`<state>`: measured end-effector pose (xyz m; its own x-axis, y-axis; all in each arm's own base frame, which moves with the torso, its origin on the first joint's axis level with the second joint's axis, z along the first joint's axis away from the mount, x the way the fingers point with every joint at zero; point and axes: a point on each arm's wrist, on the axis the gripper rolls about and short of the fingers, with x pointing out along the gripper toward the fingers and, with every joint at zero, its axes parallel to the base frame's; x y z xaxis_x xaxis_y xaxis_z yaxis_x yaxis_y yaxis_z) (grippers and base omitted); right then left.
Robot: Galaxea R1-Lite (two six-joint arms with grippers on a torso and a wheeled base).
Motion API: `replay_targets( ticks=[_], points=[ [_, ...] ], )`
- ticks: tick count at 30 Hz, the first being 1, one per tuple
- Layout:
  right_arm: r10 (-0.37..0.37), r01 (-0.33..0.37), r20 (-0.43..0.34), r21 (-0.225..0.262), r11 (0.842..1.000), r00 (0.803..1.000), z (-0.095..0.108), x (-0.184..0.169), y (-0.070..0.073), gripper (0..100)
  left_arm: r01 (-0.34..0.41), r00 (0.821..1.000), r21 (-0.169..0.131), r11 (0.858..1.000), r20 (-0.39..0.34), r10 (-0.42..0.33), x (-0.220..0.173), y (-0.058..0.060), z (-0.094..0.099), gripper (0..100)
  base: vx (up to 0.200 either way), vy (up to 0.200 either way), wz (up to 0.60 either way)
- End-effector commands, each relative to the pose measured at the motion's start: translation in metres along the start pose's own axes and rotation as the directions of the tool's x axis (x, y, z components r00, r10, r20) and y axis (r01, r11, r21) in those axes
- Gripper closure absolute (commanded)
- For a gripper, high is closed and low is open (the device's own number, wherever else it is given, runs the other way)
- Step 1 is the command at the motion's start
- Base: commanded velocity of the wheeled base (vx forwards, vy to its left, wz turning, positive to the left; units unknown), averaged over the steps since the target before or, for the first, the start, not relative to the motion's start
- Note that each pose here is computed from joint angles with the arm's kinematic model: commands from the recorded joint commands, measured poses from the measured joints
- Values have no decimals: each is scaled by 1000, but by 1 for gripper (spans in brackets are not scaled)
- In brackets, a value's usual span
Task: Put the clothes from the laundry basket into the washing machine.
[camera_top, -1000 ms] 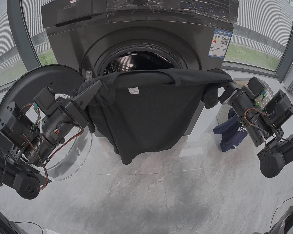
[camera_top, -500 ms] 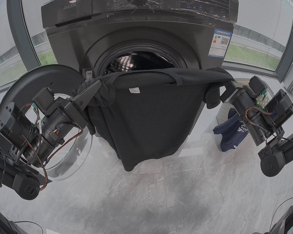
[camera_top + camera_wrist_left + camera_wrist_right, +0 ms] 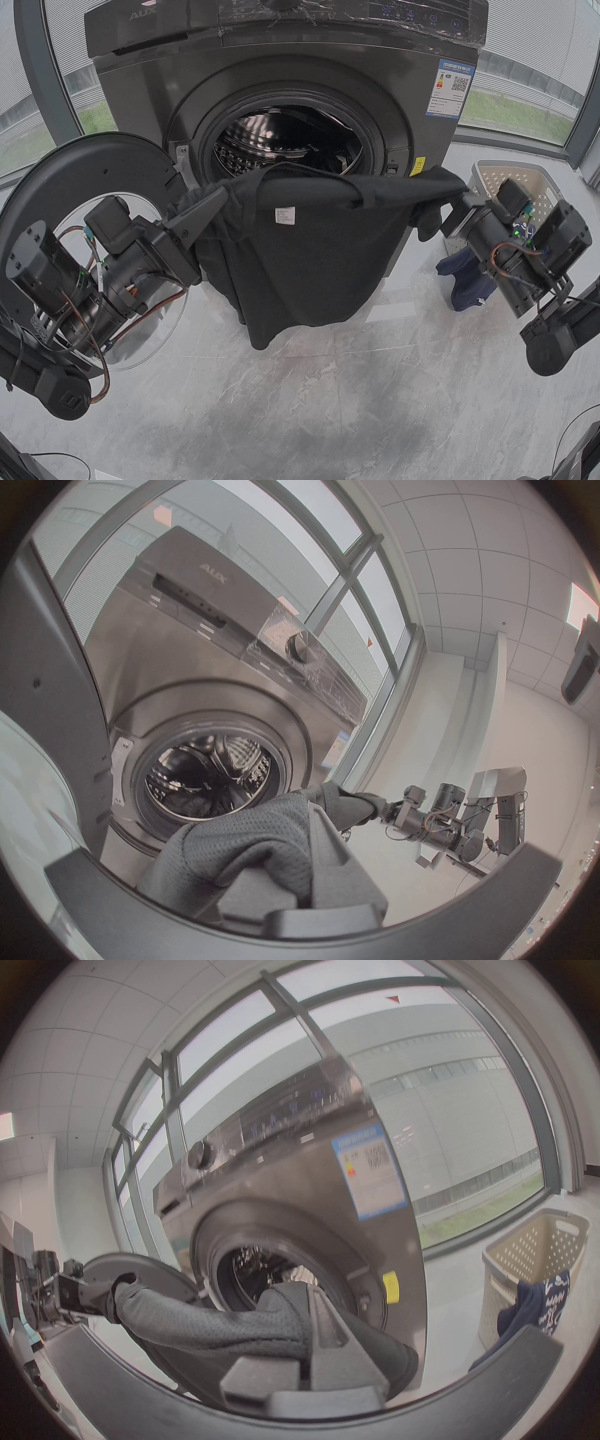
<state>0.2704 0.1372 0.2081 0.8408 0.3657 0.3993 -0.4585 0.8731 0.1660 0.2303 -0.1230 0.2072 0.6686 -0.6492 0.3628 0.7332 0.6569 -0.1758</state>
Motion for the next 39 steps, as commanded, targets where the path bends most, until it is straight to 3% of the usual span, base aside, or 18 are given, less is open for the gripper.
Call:
replay_targets(
  ticks=[1, 4, 10, 11, 14, 20, 25, 29, 32, 35, 39],
  points=[
    [-19, 18, -189, -2, 1000, 982, -58, -5, -6, 100, 14, 997, -32, 999, -75, -16, 11, -1, -28, 100, 0, 0, 0],
    [-15, 16, -206, 3, 1000, 978, -64, -5, -5, 100, 21, 997, -34, 999, -79, -24, 12, -3, -29, 100, 0, 0, 0],
    [-6, 10, -296, 11, 1000, 955, -97, -7, -1, 100, 36, 999, -23, 999, -28, -37, 11, -8, -14, 100, 0, 0, 0],
    [-8, 11, -308, 9, 1000, 951, -102, -7, -2, 0, 39, 999, -21, 999, -22, -40, 11, -9, -12, 100, 0, 0, 0],
    [-15, 19, -351, 6, 1000, 936, -114, -12, -3, 0, 48, 999, -18, 999, -3, -48, 10, -11, -6, 100, 0, 0, 0],
    [-21, 12, -536, -21, 1000, 844, -152, -48, -3, 0, 51, 999, -14, 999, 10, -51, 11, -12, -3, 100, 0, 0, 0],
    [12, -21, -582, -9, 1000, 813, -163, -57, 6, 0, 58, 998, -8, 998, 28, -58, 10, -13, 2, 100, 0, 0, 0],
    [65, -68, -562, 16, 998, 825, -165, -50, 22, 0, 68, 997, -3, 998, 35, -68, 9, -15, 6, 100, 0, 0, 0],
    [97, -94, -519, 34, 995, 849, -165, -38, 34, 0, 74, 997, -5, 997, 37, -74, 9, -17, 6, 100, 0, 0, 0],
    [133, -124, -441, 51, 991, 887, -164, -15, 46, 0, 92, 995, -13, 996, 38, -91, 9, -23, 6, 100, 0, 0, 0],
    [157, -144, -401, 63, 988, 902, -170, -1, 53, 0, 96, 995, -15, 995, 39, -96, 8, -25, 7, 100, 0, 0, 0]
  ],
)
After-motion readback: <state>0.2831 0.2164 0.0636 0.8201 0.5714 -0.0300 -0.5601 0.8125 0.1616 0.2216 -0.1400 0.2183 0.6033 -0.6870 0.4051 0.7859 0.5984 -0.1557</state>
